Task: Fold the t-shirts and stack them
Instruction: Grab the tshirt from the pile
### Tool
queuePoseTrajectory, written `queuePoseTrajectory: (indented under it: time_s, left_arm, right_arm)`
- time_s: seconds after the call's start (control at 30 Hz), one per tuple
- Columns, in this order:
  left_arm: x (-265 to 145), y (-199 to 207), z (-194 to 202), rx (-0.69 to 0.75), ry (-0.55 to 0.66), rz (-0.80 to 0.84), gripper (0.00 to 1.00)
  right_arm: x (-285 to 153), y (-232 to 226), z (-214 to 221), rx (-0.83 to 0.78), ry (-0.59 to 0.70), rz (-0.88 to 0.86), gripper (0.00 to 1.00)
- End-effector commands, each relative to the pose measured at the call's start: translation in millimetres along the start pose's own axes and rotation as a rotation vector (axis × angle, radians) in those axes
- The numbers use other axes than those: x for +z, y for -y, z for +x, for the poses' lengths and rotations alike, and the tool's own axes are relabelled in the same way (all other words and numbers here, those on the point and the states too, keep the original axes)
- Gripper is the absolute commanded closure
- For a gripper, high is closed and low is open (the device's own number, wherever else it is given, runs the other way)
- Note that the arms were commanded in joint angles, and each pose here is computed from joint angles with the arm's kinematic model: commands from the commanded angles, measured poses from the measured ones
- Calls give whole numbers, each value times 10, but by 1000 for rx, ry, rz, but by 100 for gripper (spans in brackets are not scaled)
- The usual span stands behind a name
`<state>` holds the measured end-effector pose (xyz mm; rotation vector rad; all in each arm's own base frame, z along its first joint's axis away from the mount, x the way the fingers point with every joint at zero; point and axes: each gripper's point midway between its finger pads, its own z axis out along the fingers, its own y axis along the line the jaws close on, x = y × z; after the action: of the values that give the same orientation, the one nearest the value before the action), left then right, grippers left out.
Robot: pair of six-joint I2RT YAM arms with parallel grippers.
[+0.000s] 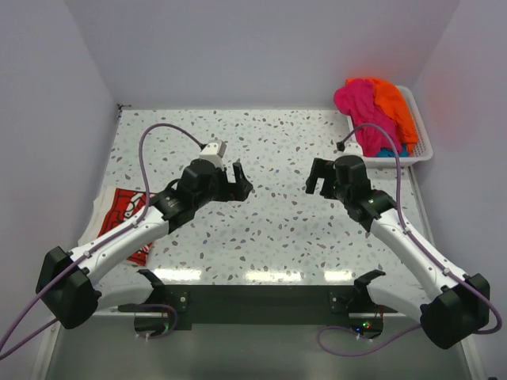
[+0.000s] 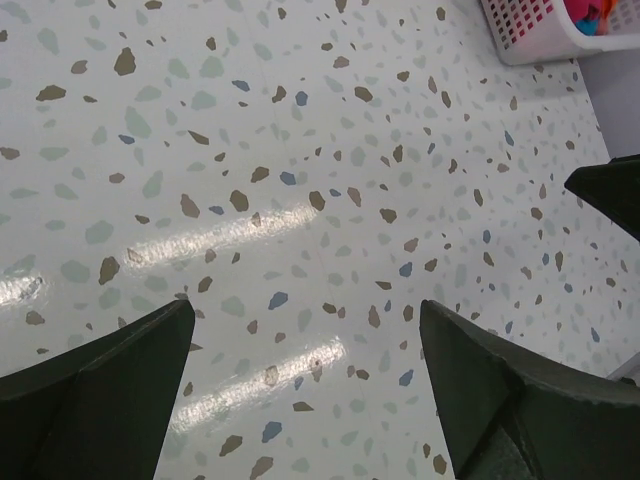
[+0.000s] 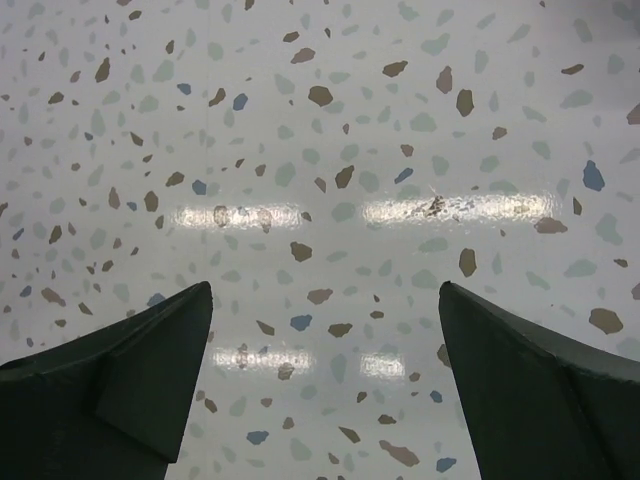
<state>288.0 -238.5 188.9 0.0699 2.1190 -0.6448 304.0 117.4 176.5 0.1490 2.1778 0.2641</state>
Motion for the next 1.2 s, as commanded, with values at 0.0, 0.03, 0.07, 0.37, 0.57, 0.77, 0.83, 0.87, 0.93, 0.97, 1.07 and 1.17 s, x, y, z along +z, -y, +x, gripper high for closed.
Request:
queuePoseTrajectory:
  time_s: [0.0,0.03,0.07,0.37,0.57,0.77,0.83,0.87,0.93,0.97,1.07,1.17]
  left_arm:
    - [11,150,-104,5,27,73,0]
    - [12,153,-109,7,27,73,0]
    - [9,162,-116,10,27,76,0]
    - [-48,294,-78,2,3,151,0]
    - [-147,299,-21,8,-9,174,0]
    - [-200,371,-36,7,-14,211,0]
    - [-225,385,-56,4,-15,212,0]
    - [-237,386,-65,4,-11,213,0]
    - [-267,374,-90,8,-3,205,0]
    - [-270,366,-94,10,-2,200,0]
    - [-280,359,-83,14,-8,198,0]
    - [-277,344,-38,15,-18,199,0]
  right_arm:
    - [-31,67,-142,8,55,48,1]
    - [-27,74,-161,8,58,56,1]
    - [-12,60,-178,-1,56,56,1]
    - [867,190,-879,18,-16,185,1]
    - [1376,719,-1739,207,83,282,1]
    - [1494,1160,-2237,259,240,422,1]
    - [1519,1359,-2342,289,276,463,1]
    - [1546,1418,-2358,295,282,472,1]
    - [1652,1497,-2366,301,300,494,1]
    - [1636,1535,-2438,294,346,508,1]
    - [1669,1558,-2441,299,425,489,3]
    - [1671,1615,-2437,314,450,511,5]
